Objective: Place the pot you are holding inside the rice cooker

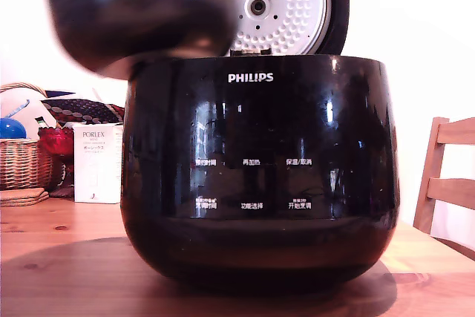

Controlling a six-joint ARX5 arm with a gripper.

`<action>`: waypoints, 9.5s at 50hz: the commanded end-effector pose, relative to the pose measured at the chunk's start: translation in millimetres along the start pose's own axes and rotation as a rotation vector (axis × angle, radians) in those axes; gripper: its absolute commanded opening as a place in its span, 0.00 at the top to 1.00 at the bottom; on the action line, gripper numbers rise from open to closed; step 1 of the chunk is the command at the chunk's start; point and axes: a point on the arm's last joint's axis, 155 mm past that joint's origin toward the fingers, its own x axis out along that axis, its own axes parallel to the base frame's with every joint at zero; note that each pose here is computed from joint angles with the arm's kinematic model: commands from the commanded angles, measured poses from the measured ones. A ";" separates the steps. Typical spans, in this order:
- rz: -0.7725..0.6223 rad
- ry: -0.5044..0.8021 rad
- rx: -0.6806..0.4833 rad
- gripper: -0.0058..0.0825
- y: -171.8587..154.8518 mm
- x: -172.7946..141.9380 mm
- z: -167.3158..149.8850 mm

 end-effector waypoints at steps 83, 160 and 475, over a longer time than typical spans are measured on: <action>-0.059 -0.073 0.089 0.96 22.6 54.6 56.9; -0.232 0.047 0.202 0.96 -19.3 106.3 53.9; 0.314 -0.054 -0.780 0.96 177.7 -16.2 -103.3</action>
